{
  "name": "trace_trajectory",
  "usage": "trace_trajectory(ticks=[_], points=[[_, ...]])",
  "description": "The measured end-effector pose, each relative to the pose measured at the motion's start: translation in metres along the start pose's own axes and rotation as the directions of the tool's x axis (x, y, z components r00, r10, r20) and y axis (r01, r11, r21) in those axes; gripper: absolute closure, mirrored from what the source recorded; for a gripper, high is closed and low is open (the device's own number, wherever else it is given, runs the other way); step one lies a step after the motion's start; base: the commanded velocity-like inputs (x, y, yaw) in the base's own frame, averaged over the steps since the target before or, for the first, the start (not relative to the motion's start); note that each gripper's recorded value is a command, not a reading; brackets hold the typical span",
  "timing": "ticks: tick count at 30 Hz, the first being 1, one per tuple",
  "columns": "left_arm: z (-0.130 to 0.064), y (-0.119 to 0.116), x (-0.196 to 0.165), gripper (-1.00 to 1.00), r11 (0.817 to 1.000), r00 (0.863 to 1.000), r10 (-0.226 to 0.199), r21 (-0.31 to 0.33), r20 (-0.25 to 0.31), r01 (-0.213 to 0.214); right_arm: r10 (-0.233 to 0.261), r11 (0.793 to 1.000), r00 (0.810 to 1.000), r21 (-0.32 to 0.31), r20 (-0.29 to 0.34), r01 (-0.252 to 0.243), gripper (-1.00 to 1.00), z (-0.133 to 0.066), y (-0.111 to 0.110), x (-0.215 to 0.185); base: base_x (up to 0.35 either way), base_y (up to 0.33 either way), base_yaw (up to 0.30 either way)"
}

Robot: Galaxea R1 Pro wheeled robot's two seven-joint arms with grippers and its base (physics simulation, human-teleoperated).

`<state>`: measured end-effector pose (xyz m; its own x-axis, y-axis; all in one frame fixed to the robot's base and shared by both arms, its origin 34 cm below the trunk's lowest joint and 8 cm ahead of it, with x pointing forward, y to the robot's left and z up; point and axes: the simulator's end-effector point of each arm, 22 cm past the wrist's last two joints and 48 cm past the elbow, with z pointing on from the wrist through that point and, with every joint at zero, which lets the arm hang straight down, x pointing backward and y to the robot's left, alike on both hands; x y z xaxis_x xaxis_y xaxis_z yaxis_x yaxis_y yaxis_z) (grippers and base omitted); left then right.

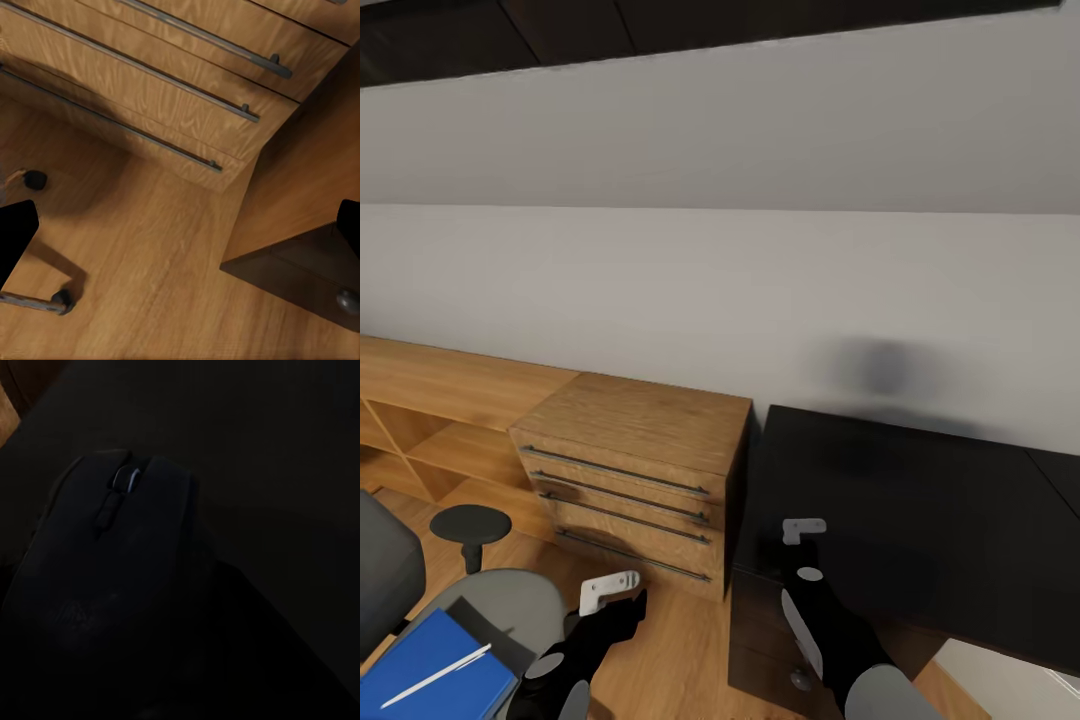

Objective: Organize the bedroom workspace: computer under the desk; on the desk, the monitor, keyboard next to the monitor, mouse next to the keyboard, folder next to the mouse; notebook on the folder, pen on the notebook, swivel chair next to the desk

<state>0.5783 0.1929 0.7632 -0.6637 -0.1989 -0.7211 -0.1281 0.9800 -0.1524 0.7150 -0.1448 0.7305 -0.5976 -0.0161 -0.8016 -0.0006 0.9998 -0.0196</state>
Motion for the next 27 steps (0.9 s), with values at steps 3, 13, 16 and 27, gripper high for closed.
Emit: trace_trajectory(ticks=[3,13,16,27], points=[[0.0,-0.0002,0.0006,-1.0,1.0,1.0,0.0,0.001,-0.001,0.0,0.0,1.0,1.0,0.0,0.0,0.0,1.0,0.0,0.0001,0.0,-0.135,0.118,0.0],[-0.0001,-0.0002,0.0006,-1.0,1.0,1.0,0.002,0.0,-0.002,-0.002,0.0,1.0,1.0,-0.002,-0.001,0.0,1.0,-0.0001,0.0005,0.0008,-0.027,0.038,0.0],[-0.0001,-0.0002,0.0006,-1.0,1.0,1.0,0.001,0.0,-0.002,-0.001,0.0,1.0,1.0,-0.003,-0.001,0.0,1.0,0.0001,0.0006,0.001,-0.077,0.191,0.0],[-0.0002,-0.0001,0.0011,-1.0,1.0,1.0,0.002,0.0,-0.003,-0.002,-0.001,1.0,1.0,-0.003,-0.001,0.001,1.0,-0.0001,0.0008,0.001,-0.011,0.035,0.0]])
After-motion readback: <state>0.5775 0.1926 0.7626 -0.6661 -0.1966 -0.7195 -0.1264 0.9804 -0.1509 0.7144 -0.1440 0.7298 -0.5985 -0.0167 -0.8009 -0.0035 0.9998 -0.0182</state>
